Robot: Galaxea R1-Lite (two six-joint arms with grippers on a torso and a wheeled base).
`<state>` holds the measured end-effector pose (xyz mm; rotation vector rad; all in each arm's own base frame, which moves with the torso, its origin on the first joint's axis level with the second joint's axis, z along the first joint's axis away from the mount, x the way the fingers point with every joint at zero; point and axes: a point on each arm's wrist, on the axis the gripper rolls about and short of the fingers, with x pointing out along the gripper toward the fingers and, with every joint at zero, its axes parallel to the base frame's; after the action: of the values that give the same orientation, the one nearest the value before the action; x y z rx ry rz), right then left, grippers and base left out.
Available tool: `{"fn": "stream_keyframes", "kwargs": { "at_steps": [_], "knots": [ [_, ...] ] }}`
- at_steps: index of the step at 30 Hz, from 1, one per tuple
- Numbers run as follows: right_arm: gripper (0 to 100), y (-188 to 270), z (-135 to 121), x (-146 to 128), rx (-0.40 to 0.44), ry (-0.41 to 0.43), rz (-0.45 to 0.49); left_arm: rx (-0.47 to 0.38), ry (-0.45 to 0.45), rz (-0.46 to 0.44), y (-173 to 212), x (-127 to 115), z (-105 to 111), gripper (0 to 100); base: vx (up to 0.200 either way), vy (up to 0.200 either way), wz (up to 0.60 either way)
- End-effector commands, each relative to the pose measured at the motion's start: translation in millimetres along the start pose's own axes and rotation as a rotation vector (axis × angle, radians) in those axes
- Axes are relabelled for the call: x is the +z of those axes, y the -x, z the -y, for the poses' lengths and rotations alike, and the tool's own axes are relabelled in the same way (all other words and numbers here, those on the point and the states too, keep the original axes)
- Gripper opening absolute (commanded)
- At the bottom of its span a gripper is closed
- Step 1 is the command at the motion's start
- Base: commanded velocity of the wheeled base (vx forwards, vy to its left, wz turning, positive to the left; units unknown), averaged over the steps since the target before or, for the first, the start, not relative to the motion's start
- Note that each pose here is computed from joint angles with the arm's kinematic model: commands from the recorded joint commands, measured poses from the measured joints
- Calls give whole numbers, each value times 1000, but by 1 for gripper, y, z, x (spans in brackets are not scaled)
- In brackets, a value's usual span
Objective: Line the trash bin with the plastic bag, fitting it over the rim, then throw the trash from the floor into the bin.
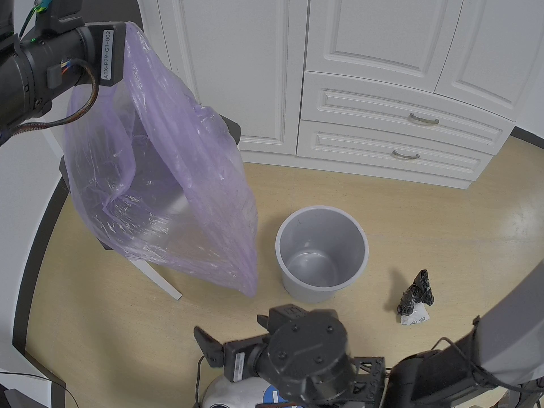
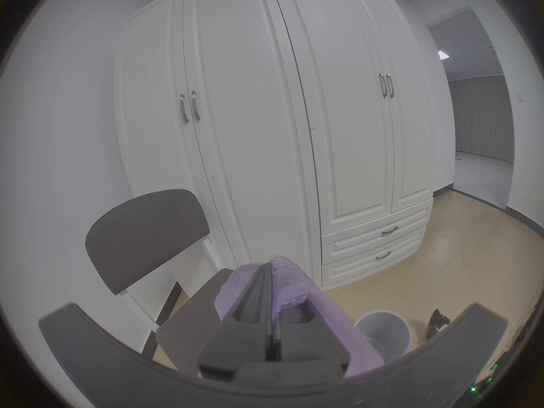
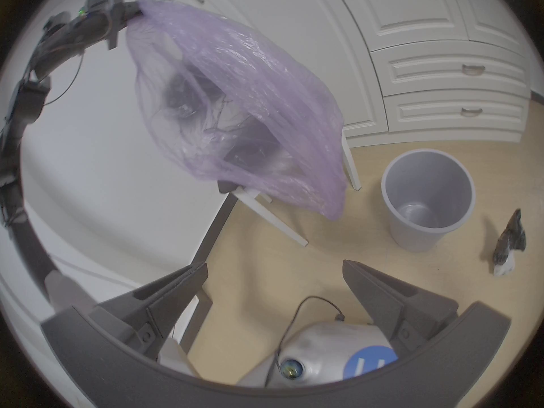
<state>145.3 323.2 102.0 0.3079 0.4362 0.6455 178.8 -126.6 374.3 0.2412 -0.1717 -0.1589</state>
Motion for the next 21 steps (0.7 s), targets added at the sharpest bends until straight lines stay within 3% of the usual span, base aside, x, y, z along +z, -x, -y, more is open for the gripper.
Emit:
{"fn": "stream_keyframes", "kwargs": {
  "at_steps": [1, 7, 15, 16, 17, 19, 21],
  "knots": [
    [100, -33, 12, 6, -92, -62, 73, -12, 6, 8, 4, 2, 1, 0, 0, 0, 0],
    [100, -35, 45, 49, -163, -125, 175, -18, 6, 6, 4, 1, 2, 0, 0, 0, 0],
    [100, -54, 105, 133, -214, -323, 402, -20, 27, 3, 6, -1, 2, 0, 0, 0, 0],
    [100, -54, 105, 133, -214, -323, 402, -20, 27, 3, 6, -1, 2, 0, 0, 0, 0],
    [100, -53, 114, 153, -209, -375, 467, -20, 43, 3, 8, -1, 1, 0, 0, 0, 0],
    [100, -52, 116, 160, -193, -397, 480, -20, 47, 3, 9, -1, 0, 0, 0, 0, 0],
    [100, -43, 111, 158, -142, -401, 424, -25, 44, -7, 9, -4, 2, 0, 0, 0, 0]
  ]
}}
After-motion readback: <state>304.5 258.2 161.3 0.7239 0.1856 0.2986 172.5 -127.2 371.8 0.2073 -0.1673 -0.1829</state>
